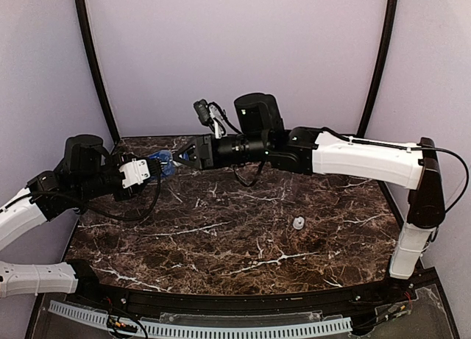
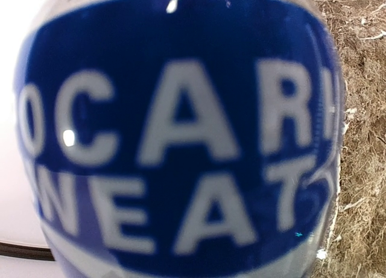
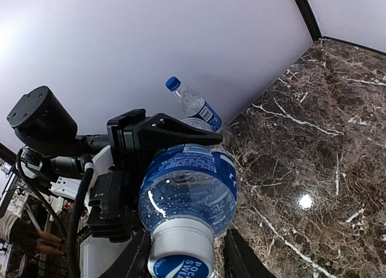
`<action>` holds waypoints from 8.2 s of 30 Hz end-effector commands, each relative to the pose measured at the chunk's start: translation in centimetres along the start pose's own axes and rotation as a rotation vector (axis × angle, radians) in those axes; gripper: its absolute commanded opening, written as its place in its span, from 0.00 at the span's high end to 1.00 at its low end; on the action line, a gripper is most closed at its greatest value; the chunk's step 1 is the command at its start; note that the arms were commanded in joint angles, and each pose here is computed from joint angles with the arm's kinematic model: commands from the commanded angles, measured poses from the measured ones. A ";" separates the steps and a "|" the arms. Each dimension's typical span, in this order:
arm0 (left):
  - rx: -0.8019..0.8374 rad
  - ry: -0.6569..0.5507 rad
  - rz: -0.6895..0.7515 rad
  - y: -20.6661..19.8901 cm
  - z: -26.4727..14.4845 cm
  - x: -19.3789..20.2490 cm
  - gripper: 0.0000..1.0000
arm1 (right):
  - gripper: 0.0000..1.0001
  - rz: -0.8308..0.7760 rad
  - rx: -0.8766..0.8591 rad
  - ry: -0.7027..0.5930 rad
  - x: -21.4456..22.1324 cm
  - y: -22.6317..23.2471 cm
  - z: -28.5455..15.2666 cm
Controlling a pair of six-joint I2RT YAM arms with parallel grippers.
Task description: Unscrew the bottle caps
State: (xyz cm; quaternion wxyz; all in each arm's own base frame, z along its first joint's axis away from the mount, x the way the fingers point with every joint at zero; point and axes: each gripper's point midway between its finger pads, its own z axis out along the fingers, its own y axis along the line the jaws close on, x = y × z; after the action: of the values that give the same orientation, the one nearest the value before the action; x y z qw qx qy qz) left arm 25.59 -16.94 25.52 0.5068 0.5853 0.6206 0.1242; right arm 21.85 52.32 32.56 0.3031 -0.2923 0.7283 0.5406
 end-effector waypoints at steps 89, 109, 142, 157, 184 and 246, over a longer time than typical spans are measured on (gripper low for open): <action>0.166 -0.057 -0.074 -3.1 -0.7 -0.8 0.64 | 0.23 0.008 0.016 0.109 1.4 2.1 -2.2; 0.146 -0.046 -0.067 -2.7 -0.7 -0.7 0.64 | 0.95 -0.017 -0.054 0.210 2.8 2.7 -0.8; 0.592 -0.075 0.110 -11.6 -4.7 1.0 0.65 | 1.00 -2.363 0.565 -0.097 6.6 9.9 -5.1; 0.358 -0.076 -0.019 -7.3 -2.6 -0.2 0.65 | 1.00 -1.031 0.647 0.046 -1.5 0.2 -10.1; -0.001 -0.056 -0.254 0.9 -1.5 -0.2 0.62 | 1.00 -0.003 0.732 0.955 22.2 -22.0 -6.4; 0.409 -0.253 -0.266 -4.8 -4.9 -4.5 0.61 | 0.54 -0.854 -0.288 -0.353 2.0 8.0 -1.2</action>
State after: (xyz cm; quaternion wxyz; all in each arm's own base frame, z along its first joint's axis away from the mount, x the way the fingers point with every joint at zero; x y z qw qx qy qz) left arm 18.11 -20.05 25.49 0.4564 0.5982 0.6427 -0.1445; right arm 14.17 52.38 36.29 0.5741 -0.5099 0.3915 0.5071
